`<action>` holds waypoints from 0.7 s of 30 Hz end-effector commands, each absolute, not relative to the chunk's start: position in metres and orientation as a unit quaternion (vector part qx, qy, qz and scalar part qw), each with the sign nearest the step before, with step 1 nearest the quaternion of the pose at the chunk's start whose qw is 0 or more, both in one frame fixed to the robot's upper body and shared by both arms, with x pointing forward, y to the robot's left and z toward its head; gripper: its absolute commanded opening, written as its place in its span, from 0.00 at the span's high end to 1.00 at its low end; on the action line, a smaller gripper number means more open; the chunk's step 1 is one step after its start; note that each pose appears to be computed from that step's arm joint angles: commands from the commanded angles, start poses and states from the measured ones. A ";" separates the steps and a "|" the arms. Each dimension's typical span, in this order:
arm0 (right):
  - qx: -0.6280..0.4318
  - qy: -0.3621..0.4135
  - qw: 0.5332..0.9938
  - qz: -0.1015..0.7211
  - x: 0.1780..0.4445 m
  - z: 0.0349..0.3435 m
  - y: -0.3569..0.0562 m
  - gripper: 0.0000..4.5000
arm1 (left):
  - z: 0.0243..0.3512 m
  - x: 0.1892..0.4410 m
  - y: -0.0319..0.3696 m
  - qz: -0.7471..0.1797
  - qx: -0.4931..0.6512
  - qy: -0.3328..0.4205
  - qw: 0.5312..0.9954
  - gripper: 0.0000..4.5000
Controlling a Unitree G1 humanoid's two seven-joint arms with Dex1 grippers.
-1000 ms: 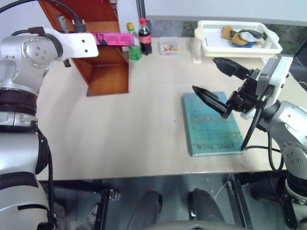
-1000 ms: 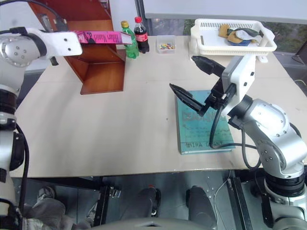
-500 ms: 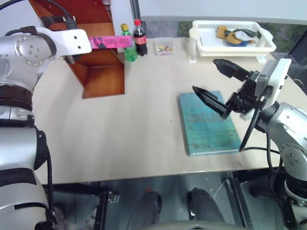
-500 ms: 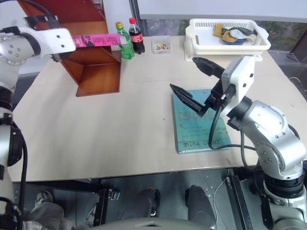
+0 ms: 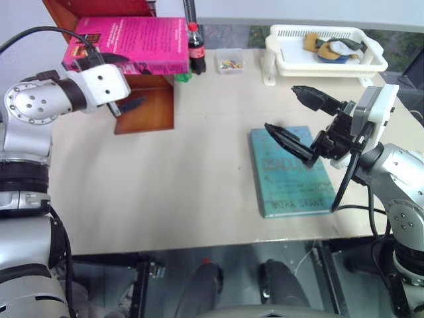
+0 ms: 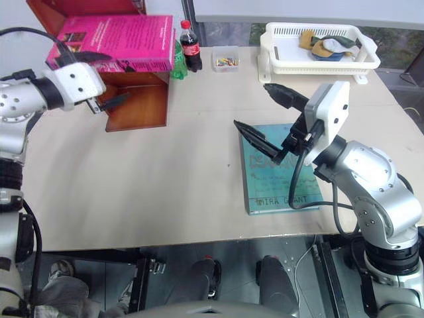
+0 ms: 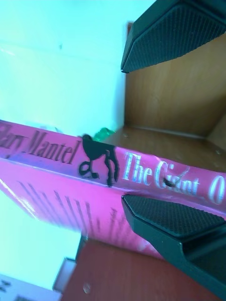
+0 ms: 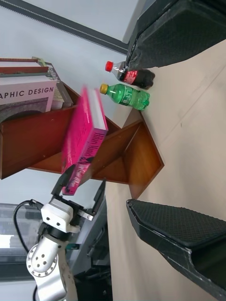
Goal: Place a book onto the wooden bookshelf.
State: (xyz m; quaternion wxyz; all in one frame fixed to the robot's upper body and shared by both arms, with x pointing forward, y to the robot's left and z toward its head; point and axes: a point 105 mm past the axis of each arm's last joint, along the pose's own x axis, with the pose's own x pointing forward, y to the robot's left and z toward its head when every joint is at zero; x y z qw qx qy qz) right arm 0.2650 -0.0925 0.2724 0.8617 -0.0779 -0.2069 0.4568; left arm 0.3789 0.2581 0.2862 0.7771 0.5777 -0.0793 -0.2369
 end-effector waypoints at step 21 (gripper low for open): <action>-0.092 -0.223 0.861 0.448 0.259 0.280 -0.099 0.00 | 0.306 0.364 0.210 -0.283 0.398 -0.194 0.851 0.99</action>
